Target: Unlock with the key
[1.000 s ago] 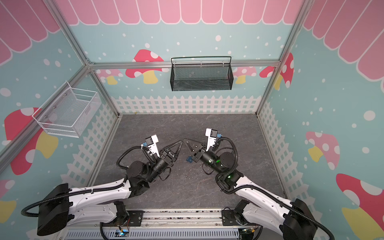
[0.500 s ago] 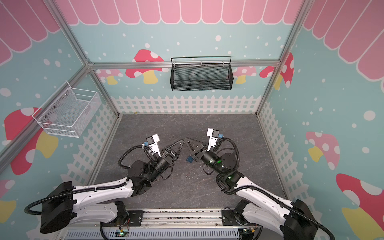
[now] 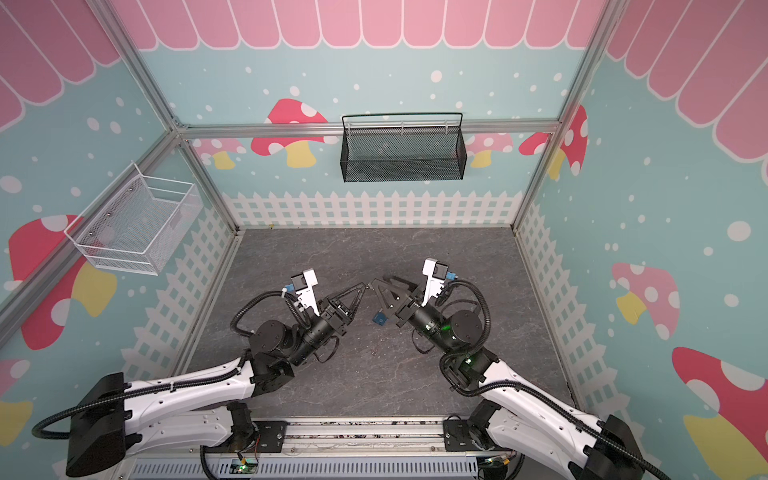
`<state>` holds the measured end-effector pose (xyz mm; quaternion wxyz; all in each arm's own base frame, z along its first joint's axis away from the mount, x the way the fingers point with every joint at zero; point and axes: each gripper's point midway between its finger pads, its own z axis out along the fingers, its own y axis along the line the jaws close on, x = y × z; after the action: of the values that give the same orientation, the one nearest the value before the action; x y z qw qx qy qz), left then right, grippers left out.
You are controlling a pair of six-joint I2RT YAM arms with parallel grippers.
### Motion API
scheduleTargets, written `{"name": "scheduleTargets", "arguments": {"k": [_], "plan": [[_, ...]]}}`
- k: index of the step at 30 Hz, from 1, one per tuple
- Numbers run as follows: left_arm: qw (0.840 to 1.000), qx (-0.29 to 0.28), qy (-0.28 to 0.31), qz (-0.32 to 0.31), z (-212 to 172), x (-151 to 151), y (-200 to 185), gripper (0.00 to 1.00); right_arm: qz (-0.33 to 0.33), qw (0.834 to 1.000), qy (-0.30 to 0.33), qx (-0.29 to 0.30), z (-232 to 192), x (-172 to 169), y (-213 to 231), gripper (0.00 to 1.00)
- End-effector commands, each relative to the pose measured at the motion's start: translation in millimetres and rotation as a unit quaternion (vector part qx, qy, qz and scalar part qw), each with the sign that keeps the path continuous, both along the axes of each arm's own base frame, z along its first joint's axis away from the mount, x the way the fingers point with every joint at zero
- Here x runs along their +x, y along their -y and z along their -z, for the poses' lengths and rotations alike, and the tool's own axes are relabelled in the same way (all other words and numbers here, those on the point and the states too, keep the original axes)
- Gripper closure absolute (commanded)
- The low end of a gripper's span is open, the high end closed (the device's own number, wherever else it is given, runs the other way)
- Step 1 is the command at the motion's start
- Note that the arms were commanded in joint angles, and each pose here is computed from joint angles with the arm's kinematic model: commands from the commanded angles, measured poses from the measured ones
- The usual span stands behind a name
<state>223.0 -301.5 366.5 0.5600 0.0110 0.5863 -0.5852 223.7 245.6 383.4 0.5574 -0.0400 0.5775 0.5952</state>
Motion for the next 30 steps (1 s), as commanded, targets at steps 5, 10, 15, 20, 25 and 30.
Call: {"name": "scheduleTargets", "arguments": {"k": [5, 10, 15, 20, 25, 30], "plan": [[0.987, 0.159, -0.023, -0.018, 11, 5, -25, 1.00, 0.002, 0.995, 0.051, -0.084, -14, -9, 5, 0.20], [0.965, 0.257, -0.039, 0.046, 27, -3, -26, 1.00, -0.089, 0.976, 0.101, -0.172, -16, -29, -11, 0.19], [0.942, 0.319, -0.052, 0.095, 36, -8, -23, 1.00, -0.155, 0.953, 0.102, -0.241, 1, -38, -20, 0.20], [0.929, 0.343, -0.050, 0.130, 40, -11, -21, 1.00, -0.199, 0.935, 0.096, -0.278, 25, -43, -24, 0.24], [0.923, 0.346, -0.036, 0.163, 38, -17, -16, 1.00, -0.220, 0.923, 0.111, -0.297, 41, -49, -26, 0.40], [0.917, 0.346, -0.023, 0.199, 36, -25, -8, 1.00, -0.232, 0.914, 0.113, -0.314, 53, -48, -29, 0.53]]}}
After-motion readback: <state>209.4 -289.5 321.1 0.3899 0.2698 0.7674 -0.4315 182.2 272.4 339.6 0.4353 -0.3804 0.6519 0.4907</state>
